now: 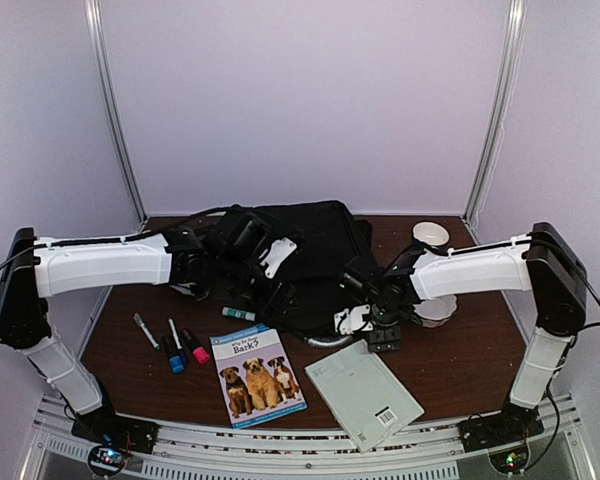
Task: Pack the student bag
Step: Move the book to the corner of the board.
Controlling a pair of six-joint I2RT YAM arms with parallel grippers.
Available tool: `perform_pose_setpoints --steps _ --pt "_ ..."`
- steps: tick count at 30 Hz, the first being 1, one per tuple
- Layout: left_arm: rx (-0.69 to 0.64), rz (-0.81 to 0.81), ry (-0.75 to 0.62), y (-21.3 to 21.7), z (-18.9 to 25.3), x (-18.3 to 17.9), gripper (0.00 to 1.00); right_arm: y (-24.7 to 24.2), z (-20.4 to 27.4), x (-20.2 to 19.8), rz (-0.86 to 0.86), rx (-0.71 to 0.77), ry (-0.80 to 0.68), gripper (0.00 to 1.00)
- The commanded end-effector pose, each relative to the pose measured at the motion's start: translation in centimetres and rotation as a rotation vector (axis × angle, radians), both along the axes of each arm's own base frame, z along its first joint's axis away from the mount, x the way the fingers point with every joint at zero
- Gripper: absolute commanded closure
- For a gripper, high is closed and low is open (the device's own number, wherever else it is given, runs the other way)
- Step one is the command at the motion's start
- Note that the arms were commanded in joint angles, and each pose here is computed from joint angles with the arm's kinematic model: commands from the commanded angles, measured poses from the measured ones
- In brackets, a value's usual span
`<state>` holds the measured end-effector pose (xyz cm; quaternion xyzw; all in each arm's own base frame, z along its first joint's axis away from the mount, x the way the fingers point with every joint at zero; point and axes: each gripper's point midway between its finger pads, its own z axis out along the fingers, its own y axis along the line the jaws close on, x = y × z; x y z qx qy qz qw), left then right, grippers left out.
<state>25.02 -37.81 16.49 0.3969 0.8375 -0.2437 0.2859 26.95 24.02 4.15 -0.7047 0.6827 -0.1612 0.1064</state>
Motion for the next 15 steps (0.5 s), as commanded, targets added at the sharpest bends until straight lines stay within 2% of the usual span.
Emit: perform_pose_setpoints --steps 1,5,7,11,13,15 --pt "0.043 0.118 0.095 2.5 -0.9 -0.5 0.30 -0.3 2.9 1.2 -0.119 0.085 -0.063 0.10" --pt "0.056 0.117 0.181 2.9 -1.5 -1.9 0.30 -2.8 5.9 1.0 -0.259 0.163 -0.033 0.09" --pt "0.054 0.111 0.223 3.1 -1.7 -2.7 0.31 -2.8 7.8 0.4 -0.351 0.269 0.043 0.09" --pt "0.018 0.063 0.300 3.0 -1.9 -4.6 0.35 -1.0 10.1 -2.0 -0.517 0.506 0.324 0.10" --pt "-0.015 -0.020 0.338 2.4 -2.0 -6.1 0.37 0.1 9.8 -4.0 -0.515 0.554 0.462 0.12" --pt "-0.027 -0.111 0.353 1.9 -2.1 -7.5 0.40 0.3 8.3 -5.3 -0.528 0.536 0.520 0.13"
